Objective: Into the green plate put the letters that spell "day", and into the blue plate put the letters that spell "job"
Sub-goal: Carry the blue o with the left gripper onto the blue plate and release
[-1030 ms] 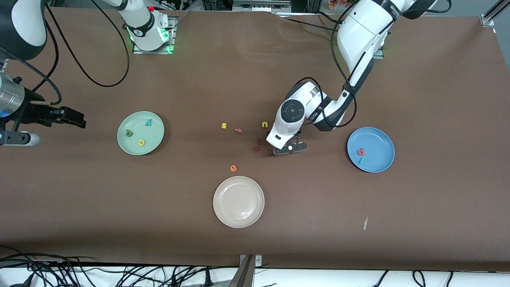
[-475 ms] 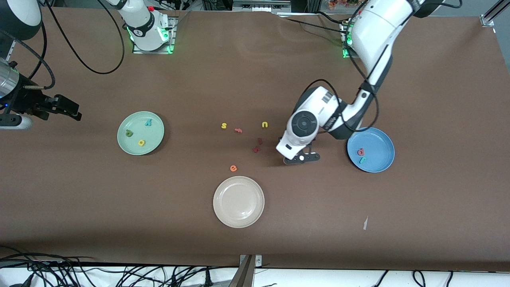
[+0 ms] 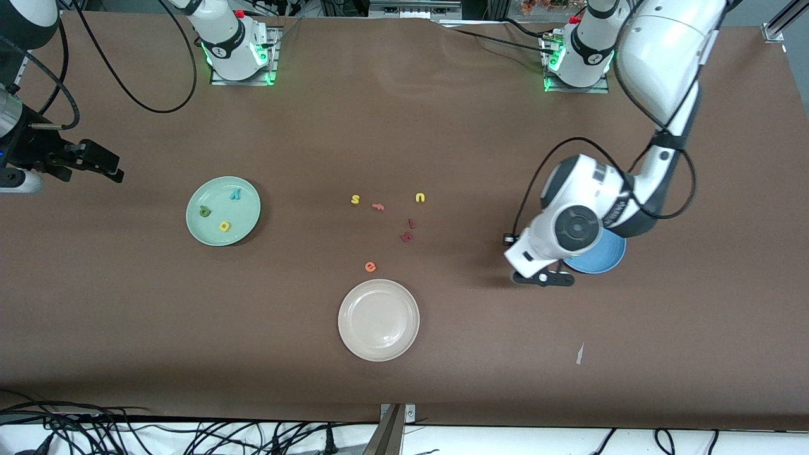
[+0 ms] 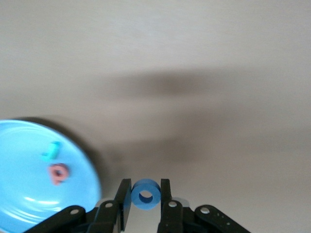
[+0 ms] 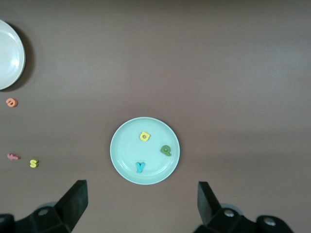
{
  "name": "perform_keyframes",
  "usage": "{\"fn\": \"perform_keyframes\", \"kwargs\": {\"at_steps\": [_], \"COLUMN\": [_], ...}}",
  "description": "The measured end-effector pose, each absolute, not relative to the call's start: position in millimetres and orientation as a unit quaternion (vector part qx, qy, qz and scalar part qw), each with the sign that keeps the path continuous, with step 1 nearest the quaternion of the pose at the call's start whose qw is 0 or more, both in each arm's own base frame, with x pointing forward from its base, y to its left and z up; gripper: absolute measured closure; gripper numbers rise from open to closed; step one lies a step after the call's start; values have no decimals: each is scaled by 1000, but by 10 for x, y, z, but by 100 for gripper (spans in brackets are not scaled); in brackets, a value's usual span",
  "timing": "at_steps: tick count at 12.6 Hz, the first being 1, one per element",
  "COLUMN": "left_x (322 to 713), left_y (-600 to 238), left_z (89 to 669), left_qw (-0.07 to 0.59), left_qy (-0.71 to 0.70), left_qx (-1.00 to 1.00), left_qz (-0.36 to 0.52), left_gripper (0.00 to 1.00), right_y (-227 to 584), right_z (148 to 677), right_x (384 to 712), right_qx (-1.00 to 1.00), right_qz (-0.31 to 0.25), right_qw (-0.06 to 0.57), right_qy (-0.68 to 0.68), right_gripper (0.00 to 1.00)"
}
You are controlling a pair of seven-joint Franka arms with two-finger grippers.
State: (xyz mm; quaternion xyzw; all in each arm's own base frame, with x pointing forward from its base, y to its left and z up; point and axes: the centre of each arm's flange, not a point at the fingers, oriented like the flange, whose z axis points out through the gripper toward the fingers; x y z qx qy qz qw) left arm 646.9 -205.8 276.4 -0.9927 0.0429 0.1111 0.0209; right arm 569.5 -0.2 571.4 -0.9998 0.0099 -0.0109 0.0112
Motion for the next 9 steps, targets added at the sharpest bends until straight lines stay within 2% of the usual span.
{"fn": "perform_keyframes", "kwargs": {"at_steps": [3, 9], "left_x": [6546, 6622], "left_y": [-1566, -909], "left_z": [2676, 2606], "left_qw": [62, 52], "left_qy": [70, 128], "left_qx": [-989, -982], "left_qz": [113, 128], "left_gripper": [72, 72], "right_y": [180, 197], "right_z": [5700, 5690], "right_x": [5503, 5476], "right_qx": [-1000, -1000], "right_qz": [-14, -15], "right_qw": [-1, -2], "right_qy": [-10, -8], "right_gripper": [0, 0]}}
